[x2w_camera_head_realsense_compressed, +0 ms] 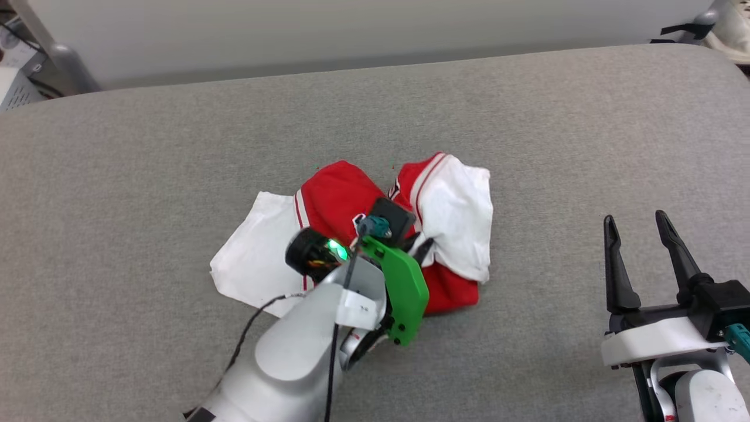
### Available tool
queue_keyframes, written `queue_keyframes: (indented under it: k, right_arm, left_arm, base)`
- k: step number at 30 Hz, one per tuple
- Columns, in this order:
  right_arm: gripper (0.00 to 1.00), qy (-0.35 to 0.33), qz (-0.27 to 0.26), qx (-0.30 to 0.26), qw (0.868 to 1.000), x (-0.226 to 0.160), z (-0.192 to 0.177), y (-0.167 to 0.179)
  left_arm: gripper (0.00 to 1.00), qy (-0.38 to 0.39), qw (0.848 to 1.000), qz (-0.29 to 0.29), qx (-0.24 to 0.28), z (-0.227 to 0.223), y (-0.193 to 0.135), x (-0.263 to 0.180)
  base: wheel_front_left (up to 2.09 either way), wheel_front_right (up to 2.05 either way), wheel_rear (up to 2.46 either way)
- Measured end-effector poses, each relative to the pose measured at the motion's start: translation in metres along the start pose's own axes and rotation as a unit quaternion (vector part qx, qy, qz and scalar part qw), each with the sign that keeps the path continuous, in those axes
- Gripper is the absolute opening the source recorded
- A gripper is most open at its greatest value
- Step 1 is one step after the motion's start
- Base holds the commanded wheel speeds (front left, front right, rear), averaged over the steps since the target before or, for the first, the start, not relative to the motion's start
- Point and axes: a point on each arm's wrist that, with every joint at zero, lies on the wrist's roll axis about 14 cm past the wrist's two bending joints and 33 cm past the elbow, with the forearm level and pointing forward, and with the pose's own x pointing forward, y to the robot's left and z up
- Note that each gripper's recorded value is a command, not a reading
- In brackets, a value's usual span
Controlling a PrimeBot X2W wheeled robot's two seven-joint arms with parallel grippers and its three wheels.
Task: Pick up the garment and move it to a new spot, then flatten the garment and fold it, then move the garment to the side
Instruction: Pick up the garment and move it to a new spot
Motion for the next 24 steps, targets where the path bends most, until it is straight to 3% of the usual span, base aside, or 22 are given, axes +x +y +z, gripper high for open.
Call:
queue_keyframes:
  k: [1,6,10,19,24]
  right_arm:
    - [1.00,-0.001,-0.005,-0.002,1.000,-0.002,0.001,-0.004]
    - [1.00,-0.001,-0.024,-0.007,1.000,-0.013,0.004,-0.016]
    - [1.00,0.009,-0.020,-0.003,1.000,-0.017,-0.002,-0.013]
    - [1.00,0.021,0.025,0.002,0.999,-0.012,-0.011,0.017]
    - [1.00,0.014,0.049,-0.001,0.999,-0.007,-0.008,0.030]
  left_arm:
    - [1.00,0.006,1.000,-0.007,0.000,-0.005,-0.007,0.003]
    - [1.00,0.030,0.999,-0.033,0.012,-0.029,-0.035,0.008]
    - [1.00,0.005,1.000,-0.024,0.010,-0.023,-0.031,0.004]
    - [1.00,-0.100,0.994,0.036,0.006,0.018,0.007,-0.026]
    - [1.00,-0.170,0.979,0.107,0.017,0.044,0.054,-0.067]
  base:
    - [0.00,0.00,0.00]
    - [0.00,0.00,0.00]
    - [0.00,0.00,0.00]
    - [0.00,0.00,0.00]
    - [0.00,0.00,0.00]
